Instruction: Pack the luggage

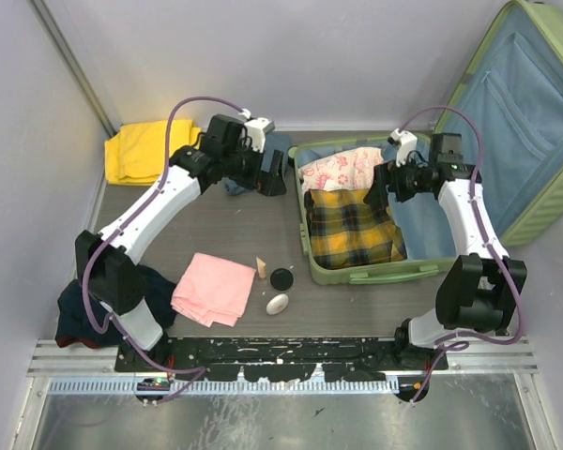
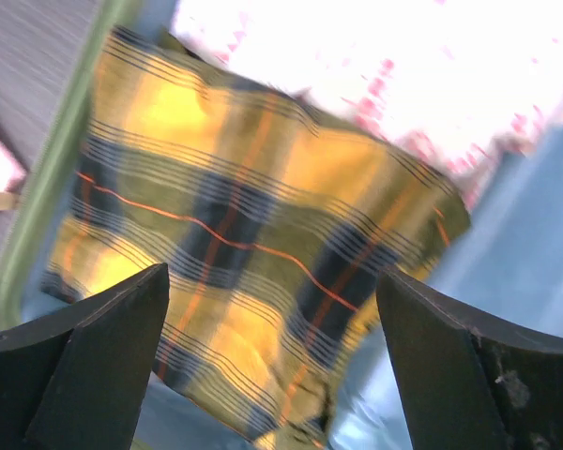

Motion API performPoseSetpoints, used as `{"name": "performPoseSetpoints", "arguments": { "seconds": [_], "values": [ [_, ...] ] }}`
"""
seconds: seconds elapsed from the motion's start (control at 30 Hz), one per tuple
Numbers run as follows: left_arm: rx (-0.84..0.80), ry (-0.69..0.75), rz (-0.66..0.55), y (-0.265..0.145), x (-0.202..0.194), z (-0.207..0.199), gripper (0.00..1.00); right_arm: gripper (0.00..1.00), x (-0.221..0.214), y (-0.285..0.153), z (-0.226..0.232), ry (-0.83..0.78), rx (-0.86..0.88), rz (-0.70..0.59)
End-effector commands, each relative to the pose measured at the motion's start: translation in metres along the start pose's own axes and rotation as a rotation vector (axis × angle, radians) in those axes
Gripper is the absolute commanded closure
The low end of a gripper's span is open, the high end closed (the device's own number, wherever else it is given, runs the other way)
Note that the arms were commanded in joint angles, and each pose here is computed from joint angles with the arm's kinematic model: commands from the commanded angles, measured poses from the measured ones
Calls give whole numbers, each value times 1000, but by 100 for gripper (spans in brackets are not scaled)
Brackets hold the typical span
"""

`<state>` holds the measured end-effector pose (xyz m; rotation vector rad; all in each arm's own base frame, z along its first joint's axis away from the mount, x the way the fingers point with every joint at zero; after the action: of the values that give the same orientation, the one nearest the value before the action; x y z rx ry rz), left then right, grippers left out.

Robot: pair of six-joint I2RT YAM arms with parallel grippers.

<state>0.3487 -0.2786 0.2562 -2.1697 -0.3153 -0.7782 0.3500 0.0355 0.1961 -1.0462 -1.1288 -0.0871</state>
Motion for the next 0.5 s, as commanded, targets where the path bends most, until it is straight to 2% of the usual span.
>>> {"name": "performPoseSetpoints", "arguments": {
  "seconds": [0.0,0.17,0.3,0.47],
  "values": [
    [-9,-51,-64,-16,19,13,2,8,50,12,29,-46,80,-111],
    [70,-118,-103,-22,37,55,2,14,50,50,61,-115,146,-88],
    [143,-162,-119,-24,47,95,2,15,27,80,73,-134,176,-30],
    [222,-163,-117,-16,56,139,2,19,-11,110,67,-112,186,62]
  ]
}}
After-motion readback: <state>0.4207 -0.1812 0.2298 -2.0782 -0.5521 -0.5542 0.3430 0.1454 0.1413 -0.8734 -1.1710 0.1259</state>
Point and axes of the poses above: each gripper's point midway between its finger pads, its own y axis out along the fingers, its own z axis along the line the jaws close on, x = y × z, the point moved 2 cm from there along -y, back along the fingers, and after that the axes turned 15 degrees about -y, right-handed, at the moved point
